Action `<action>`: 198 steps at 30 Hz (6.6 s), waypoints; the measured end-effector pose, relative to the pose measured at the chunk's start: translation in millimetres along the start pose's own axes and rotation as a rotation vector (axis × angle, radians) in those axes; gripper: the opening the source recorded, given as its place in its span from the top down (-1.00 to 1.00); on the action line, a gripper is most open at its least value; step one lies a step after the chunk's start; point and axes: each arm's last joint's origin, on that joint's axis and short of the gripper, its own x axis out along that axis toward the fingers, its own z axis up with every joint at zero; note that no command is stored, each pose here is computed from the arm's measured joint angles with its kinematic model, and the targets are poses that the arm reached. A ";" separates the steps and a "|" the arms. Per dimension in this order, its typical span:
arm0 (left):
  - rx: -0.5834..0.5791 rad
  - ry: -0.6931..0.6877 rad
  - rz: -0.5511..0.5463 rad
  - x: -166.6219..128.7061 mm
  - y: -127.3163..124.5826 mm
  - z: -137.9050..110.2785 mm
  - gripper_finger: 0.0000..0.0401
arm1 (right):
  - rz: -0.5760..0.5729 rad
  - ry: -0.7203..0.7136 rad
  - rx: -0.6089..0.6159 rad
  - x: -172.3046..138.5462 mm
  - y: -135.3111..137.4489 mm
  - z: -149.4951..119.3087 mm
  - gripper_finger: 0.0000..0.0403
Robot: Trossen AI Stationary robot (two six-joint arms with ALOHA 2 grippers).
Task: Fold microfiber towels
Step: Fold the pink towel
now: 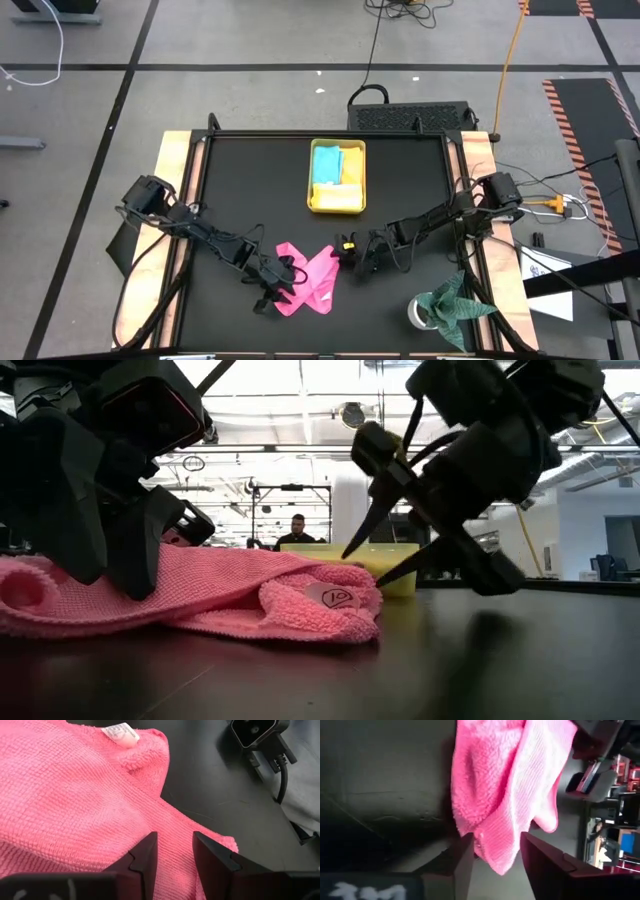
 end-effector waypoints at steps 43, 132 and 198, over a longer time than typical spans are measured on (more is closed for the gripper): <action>0.675 -0.418 0.553 -20.2 27.7 50.5 -0.09 | -0.685 -0.063 1.086 -158.5 -89.1 2.0 1.00; 0.275 -0.432 0.609 23.1 79.3 37.1 0.33 | -0.522 -0.036 1.511 -89.3 -47.6 -42.5 1.00; 0.188 -0.270 0.415 48.3 128.2 66.4 0.94 | -0.519 -0.200 1.434 -117.3 -14.8 -17.9 1.00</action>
